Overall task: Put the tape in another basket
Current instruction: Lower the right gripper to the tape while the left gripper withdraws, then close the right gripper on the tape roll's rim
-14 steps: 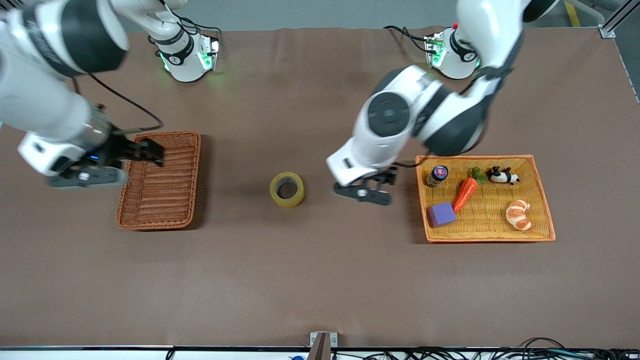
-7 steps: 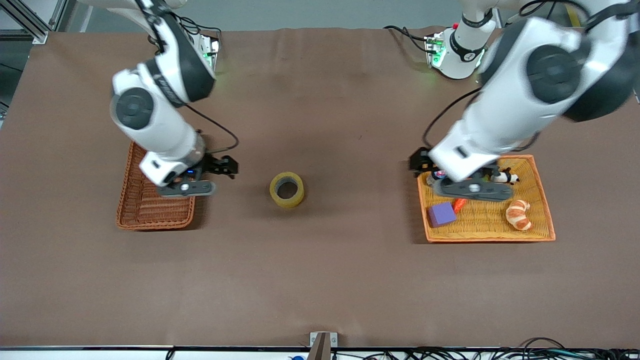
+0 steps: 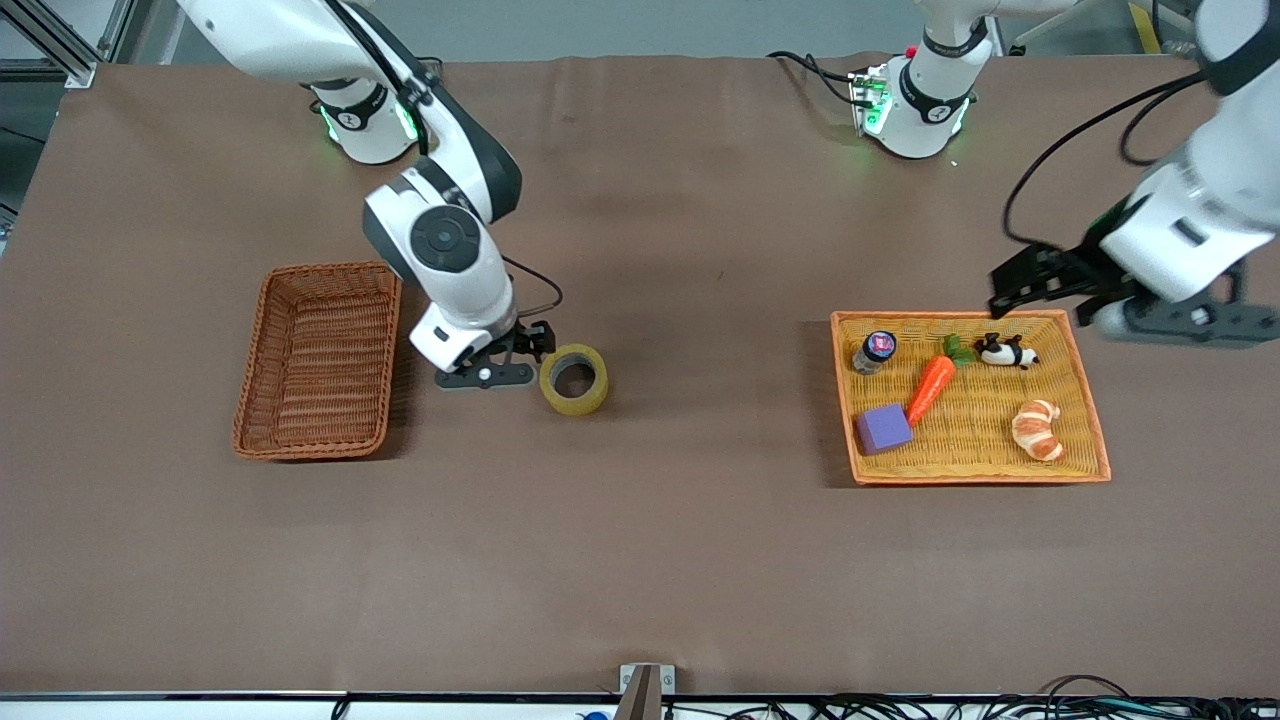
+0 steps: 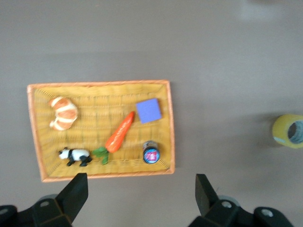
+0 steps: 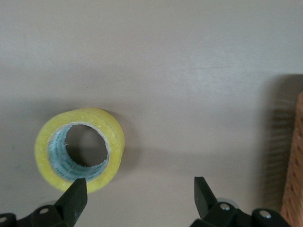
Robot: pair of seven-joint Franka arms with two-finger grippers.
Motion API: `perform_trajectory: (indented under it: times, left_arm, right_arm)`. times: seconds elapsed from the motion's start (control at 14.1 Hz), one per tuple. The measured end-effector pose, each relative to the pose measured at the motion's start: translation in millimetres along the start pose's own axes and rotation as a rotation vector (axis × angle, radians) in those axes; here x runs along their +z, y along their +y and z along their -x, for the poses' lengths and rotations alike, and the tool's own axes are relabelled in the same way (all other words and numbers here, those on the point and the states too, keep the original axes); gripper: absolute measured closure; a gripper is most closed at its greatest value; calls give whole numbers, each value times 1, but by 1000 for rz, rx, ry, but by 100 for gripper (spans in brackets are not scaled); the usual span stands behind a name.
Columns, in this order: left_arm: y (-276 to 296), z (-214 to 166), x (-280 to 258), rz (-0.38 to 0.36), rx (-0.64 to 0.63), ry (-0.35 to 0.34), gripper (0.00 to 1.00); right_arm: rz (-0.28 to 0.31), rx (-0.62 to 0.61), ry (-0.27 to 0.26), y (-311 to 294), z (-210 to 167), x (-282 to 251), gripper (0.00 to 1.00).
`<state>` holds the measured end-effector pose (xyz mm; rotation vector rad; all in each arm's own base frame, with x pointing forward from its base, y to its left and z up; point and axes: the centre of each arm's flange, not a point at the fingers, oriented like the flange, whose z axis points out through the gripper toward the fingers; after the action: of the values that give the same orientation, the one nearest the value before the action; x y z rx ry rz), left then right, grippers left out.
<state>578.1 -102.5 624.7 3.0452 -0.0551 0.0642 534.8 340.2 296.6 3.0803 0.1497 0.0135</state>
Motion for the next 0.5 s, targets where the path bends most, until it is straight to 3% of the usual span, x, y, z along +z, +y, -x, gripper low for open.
perform_trajectory:
  times: [0.35, 0.5]
  left_arm:
    - [-28, 41, 15, -13, -56, -13, 5]
    - [-29, 41, 30, -38, -53, -27, 5]
  right_arm:
    - [-65, -48, 20, -28, 3, 48, 0]
    - [-62, -74, 39, -31, 3, 59, 0]
